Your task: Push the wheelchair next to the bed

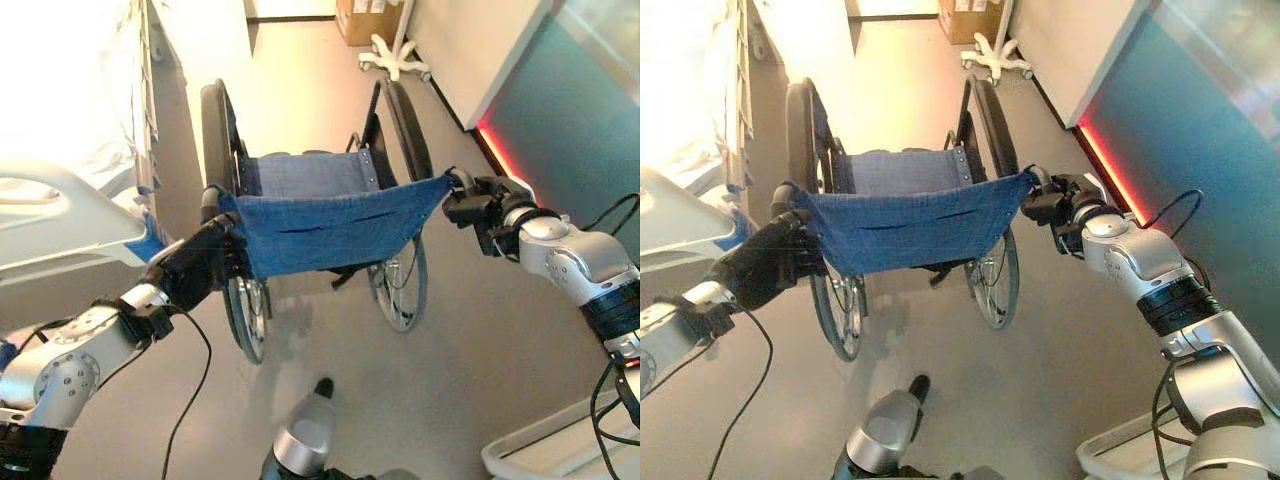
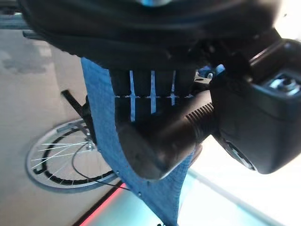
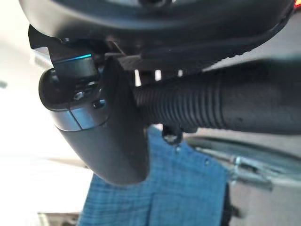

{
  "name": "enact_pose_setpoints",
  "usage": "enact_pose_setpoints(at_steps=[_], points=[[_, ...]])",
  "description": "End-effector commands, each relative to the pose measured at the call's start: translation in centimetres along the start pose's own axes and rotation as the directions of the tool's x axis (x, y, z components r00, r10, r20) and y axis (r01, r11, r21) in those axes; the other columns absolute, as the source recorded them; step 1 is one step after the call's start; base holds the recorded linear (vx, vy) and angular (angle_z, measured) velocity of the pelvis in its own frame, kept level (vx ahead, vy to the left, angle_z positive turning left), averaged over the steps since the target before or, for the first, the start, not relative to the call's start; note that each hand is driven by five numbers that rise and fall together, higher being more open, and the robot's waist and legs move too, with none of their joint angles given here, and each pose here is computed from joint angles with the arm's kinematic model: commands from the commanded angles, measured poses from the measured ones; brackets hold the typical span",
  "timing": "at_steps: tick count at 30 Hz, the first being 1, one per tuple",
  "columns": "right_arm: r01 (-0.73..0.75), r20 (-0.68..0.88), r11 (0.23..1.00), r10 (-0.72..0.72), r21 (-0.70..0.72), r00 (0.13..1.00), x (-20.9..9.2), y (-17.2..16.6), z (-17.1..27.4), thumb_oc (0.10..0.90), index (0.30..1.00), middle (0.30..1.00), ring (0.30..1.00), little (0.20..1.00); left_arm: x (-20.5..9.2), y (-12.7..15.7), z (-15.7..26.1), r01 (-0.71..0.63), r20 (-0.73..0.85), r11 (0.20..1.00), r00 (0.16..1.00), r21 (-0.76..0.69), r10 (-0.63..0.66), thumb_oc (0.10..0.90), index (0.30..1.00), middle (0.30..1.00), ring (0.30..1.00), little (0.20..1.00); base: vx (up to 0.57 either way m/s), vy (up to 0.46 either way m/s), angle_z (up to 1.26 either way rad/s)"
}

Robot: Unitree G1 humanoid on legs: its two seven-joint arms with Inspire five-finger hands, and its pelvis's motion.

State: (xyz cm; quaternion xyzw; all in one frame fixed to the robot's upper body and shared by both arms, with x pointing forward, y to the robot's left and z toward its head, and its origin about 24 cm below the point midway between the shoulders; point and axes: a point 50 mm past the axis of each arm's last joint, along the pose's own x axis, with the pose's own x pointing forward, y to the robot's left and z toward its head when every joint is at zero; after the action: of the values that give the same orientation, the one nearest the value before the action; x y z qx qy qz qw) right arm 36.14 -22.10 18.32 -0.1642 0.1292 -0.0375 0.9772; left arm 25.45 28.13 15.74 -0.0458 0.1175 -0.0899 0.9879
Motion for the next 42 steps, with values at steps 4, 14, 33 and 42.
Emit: enact_pose_setpoints(at_steps=[4, 14, 33, 42], points=[[-0.461, 0.294, 0.885, 0.458, -0.064, 0.839, -3.0, 8.2, 4.7, 0.4, 0.3, 0.3, 0.3, 0.3, 0.3, -0.6, 6.1, -0.005, 0.25, 0.986, 0.968, 0.168, -0.037, 0.4, 0.3, 0.3, 0.3, 0.3, 0.31, -0.121, 0.22], [-0.447, 0.342, 0.895, 0.425, -0.018, 0.838, -5.5, 6.9, 7.8, 0.4, 0.3, 0.3, 0.3, 0.3, -0.8, -0.2, 5.0, -0.006, 0.271, 0.978, 0.961, 0.211, -0.053, 0.4, 0.3, 0.3, 0.3, 0.3, 0.39, -0.308, 0.44], [-0.519, 0.316, 0.847, 0.526, -0.114, 0.79, -5.2, 9.4, 7.8, 0.4, 0.3, 0.3, 0.3, 0.3, -1.9, 1.6, 1.8, -0.128, 0.228, 0.988, 0.968, 0.086, 0.106, 0.4, 0.3, 0.3, 0.3, 0.3, 0.36, -0.229, 0.21], [-0.496, 0.297, 0.868, 0.483, -0.037, 0.824, -3.9, 10.2, 5.8, 0.4, 0.3, 0.3, 0.3, 0.3, -1.3, 1.6, 2.1, -0.148, 0.234, 0.981, 0.965, 0.122, 0.116, 0.4, 0.3, 0.3, 0.3, 0.3, 0.52, -0.088, -0.14]])
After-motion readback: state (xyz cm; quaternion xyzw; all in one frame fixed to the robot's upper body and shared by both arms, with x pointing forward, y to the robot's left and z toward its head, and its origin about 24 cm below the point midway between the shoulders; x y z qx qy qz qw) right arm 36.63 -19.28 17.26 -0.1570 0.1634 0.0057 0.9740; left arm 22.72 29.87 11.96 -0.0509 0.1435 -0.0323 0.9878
